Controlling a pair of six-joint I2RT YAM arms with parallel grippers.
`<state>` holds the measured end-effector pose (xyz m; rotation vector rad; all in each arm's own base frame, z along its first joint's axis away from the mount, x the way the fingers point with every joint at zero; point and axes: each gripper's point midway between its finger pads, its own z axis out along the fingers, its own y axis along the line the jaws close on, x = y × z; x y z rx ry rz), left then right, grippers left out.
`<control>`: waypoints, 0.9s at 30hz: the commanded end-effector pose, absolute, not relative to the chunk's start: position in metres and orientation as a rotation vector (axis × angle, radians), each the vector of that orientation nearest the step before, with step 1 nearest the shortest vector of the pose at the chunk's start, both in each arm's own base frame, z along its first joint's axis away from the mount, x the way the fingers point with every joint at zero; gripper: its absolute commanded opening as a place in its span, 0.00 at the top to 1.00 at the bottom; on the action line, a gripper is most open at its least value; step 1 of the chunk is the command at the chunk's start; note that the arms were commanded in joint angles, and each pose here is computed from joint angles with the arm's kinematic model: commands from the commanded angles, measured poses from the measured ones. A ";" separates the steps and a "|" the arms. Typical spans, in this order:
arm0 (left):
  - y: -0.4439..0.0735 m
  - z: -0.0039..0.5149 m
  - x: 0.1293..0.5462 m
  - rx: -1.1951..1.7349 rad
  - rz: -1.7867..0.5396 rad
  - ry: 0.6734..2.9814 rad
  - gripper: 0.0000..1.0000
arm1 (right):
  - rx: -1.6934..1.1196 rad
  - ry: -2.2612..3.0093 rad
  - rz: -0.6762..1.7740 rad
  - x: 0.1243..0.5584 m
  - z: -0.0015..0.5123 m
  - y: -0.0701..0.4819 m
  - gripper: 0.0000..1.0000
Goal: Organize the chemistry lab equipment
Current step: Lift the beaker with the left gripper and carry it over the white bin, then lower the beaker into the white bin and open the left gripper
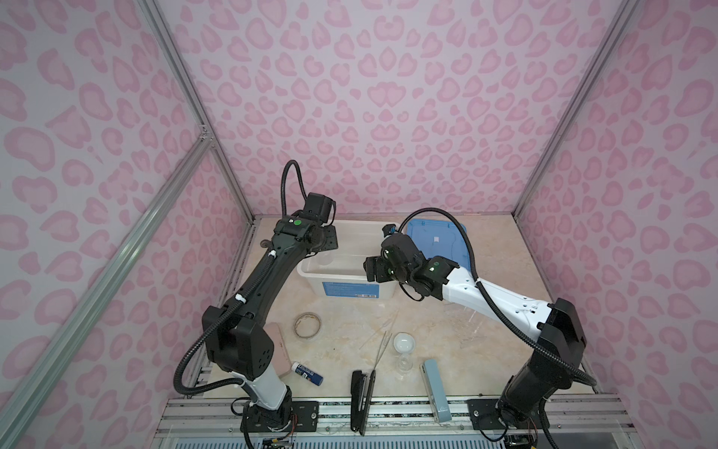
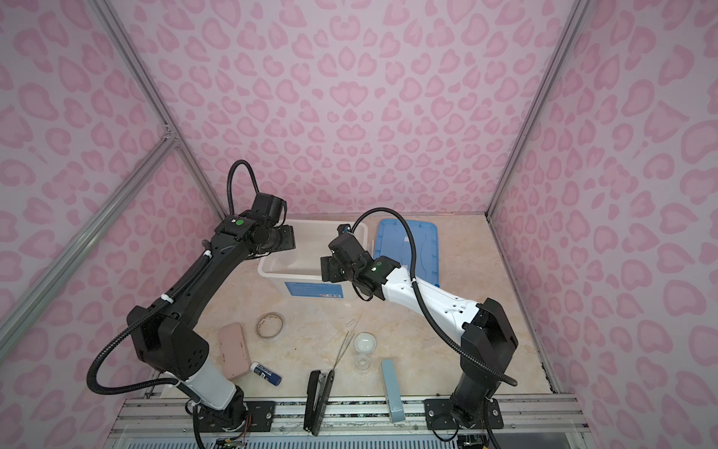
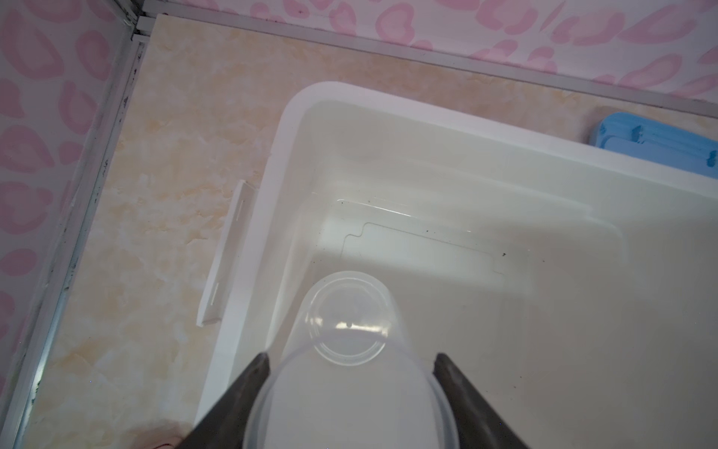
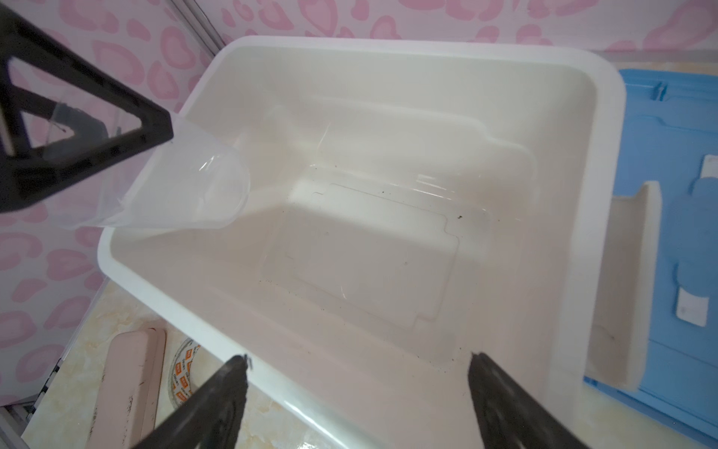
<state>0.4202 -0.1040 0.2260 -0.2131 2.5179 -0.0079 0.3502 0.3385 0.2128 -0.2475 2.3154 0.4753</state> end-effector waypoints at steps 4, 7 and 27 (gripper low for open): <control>-0.109 0.197 0.432 -0.180 0.000 2.546 0.34 | -0.247 2.415 0.394 0.350 0.188 0.325 0.12; -0.113 0.184 0.430 -0.183 -0.016 2.594 0.34 | -0.241 2.439 0.363 0.351 0.182 0.319 0.13; -0.119 0.147 0.445 -0.138 0.079 2.671 0.31 | -0.393 2.253 0.463 0.341 0.252 0.346 0.12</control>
